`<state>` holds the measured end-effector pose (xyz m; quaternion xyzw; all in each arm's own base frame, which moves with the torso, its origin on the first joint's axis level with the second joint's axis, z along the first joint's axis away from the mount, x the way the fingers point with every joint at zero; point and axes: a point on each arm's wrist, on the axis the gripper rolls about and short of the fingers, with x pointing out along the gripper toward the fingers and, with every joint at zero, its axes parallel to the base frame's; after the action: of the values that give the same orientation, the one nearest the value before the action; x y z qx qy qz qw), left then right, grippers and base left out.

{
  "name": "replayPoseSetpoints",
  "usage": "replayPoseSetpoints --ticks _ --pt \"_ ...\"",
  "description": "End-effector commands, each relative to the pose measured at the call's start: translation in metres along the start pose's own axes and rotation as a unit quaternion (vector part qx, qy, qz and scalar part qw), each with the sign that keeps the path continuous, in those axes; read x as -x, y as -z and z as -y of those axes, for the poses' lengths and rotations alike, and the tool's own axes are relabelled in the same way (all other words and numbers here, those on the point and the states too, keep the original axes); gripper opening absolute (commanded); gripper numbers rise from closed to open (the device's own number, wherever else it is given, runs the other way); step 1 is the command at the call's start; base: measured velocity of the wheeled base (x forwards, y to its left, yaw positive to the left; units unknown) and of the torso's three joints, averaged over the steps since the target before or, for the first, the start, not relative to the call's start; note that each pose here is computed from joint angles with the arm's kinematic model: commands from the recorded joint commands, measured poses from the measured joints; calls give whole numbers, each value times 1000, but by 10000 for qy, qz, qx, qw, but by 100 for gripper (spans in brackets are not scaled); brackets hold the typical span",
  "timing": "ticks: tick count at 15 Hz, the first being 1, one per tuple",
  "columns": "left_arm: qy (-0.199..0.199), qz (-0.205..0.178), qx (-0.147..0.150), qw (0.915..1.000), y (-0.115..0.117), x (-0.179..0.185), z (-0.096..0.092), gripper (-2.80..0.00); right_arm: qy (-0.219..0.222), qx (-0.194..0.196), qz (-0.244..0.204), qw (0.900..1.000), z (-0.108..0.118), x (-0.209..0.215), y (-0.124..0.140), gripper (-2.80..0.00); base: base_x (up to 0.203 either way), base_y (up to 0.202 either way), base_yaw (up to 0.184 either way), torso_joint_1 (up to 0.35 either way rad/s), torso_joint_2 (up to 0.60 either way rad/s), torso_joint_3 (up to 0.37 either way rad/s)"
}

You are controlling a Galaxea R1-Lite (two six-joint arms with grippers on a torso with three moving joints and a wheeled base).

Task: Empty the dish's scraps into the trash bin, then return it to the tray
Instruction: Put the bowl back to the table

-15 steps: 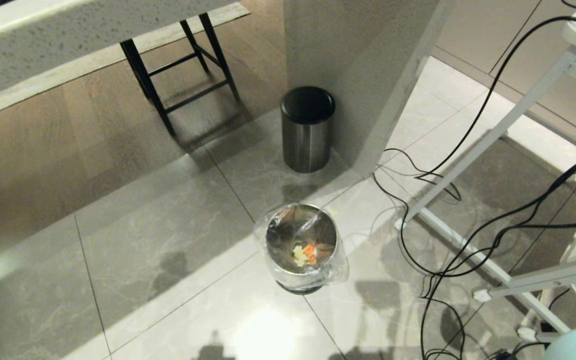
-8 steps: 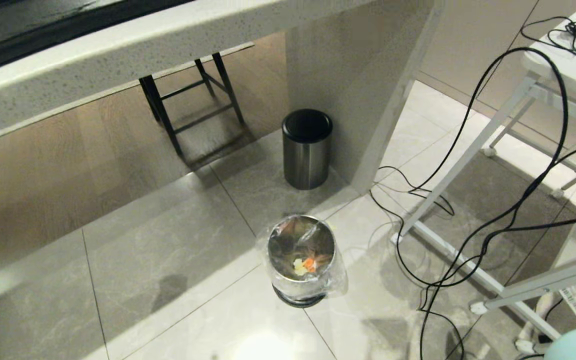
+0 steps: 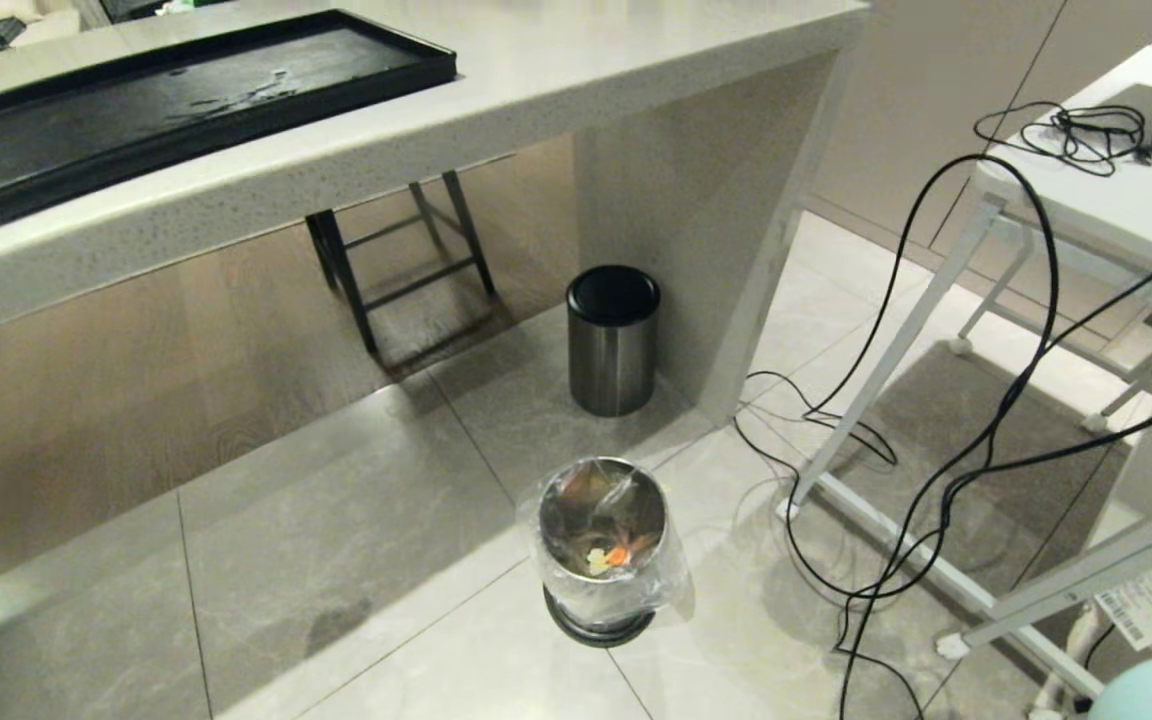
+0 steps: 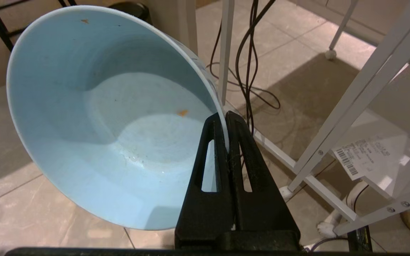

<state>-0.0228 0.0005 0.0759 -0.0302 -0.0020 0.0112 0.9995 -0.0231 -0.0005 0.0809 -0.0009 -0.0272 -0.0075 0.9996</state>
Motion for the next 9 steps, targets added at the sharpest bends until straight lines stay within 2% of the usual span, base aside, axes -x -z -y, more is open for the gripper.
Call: replayPoseSetpoints --ticks 1,9 --pt "-2 -2 5 10000 0 0 0 -280 2 4 -4 10000 0 0 0 -280 0 0 0 2 2 199" --pt "-2 -2 5 10000 0 0 0 -280 1 4 -4 10000 0 0 0 -280 0 0 0 1 2 203"
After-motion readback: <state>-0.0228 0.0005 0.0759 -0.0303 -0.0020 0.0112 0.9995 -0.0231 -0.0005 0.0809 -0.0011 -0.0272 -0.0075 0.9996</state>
